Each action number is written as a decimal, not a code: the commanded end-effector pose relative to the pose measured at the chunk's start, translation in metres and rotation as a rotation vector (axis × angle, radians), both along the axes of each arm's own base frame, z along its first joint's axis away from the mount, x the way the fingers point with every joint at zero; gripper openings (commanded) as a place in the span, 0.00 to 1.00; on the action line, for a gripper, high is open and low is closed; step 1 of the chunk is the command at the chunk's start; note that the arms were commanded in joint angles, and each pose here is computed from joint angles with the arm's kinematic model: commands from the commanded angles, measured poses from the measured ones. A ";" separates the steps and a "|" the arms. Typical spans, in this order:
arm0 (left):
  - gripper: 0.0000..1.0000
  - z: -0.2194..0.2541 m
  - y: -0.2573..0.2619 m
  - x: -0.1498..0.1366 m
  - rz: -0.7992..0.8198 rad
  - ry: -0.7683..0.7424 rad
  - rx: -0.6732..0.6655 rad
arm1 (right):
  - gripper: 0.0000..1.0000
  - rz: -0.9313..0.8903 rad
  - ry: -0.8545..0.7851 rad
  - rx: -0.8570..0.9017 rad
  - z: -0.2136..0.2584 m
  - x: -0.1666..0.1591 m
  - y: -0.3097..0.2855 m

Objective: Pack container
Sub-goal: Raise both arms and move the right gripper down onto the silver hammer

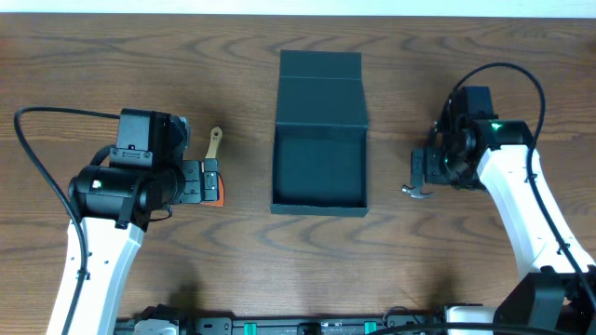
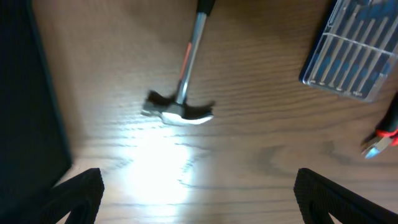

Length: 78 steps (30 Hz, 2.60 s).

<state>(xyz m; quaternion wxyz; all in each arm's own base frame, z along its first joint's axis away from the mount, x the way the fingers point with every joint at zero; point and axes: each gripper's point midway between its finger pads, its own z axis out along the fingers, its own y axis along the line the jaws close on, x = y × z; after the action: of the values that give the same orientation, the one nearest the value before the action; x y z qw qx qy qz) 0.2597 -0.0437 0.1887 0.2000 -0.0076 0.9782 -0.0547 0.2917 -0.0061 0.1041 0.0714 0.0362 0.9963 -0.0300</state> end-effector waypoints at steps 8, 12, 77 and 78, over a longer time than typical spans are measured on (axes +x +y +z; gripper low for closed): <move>0.98 0.005 -0.002 0.002 -0.019 -0.011 -0.001 | 0.99 0.240 0.087 -0.036 -0.020 -0.001 -0.012; 0.98 0.005 -0.002 0.002 -0.019 -0.011 -0.001 | 0.99 0.239 0.099 -0.030 -0.029 0.003 -0.012; 0.98 0.005 -0.002 0.002 -0.019 -0.011 -0.001 | 0.84 0.366 0.213 0.087 -0.128 0.025 0.012; 0.98 0.005 -0.002 0.002 -0.019 -0.011 -0.001 | 0.81 0.372 0.205 0.092 -0.128 0.027 0.015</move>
<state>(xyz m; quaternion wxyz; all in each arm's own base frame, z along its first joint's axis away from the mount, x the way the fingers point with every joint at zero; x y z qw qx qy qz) 0.2596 -0.0437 0.1886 0.2001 -0.0020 0.9783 -0.0536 0.3235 -0.0065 -0.0068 -0.0153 -0.1368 0.9905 -0.0061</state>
